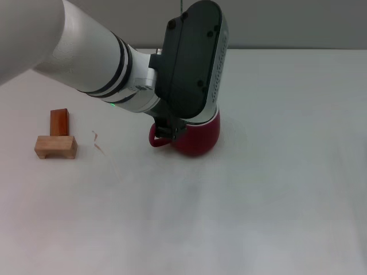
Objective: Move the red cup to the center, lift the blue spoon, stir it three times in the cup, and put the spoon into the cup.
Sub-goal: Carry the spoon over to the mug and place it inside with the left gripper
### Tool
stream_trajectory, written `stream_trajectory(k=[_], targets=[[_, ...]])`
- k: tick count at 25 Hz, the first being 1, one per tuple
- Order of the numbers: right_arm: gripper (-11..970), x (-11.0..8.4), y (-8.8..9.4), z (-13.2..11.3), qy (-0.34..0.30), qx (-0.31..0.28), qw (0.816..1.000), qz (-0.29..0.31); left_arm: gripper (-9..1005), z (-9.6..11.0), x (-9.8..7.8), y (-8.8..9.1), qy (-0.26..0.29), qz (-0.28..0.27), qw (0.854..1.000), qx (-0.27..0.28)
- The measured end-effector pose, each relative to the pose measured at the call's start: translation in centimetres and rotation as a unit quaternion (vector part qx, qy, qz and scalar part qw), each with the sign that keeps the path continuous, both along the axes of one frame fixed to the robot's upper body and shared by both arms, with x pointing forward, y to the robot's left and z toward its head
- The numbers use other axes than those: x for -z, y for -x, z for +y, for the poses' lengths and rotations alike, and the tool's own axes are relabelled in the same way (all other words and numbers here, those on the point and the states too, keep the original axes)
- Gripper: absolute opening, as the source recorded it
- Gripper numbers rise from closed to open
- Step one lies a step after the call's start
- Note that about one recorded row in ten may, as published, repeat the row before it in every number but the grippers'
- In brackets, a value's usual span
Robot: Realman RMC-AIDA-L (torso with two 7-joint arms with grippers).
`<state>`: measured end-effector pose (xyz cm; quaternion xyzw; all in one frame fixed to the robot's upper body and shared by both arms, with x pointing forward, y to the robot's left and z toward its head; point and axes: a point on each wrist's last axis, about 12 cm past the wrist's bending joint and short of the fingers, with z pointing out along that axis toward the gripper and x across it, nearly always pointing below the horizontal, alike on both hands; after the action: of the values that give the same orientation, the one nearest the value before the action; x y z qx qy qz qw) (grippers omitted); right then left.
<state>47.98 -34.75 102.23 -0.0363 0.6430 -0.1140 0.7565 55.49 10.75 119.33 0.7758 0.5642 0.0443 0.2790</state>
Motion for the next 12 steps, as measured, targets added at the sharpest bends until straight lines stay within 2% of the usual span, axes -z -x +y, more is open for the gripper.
stream_trajectory(k=[12], targets=[[722,0.03,0.11,-0.15,0.001,0.001,1.000,0.001,275,-0.12,-0.01,-0.01,0.005,0.010,1.000,-0.008]])
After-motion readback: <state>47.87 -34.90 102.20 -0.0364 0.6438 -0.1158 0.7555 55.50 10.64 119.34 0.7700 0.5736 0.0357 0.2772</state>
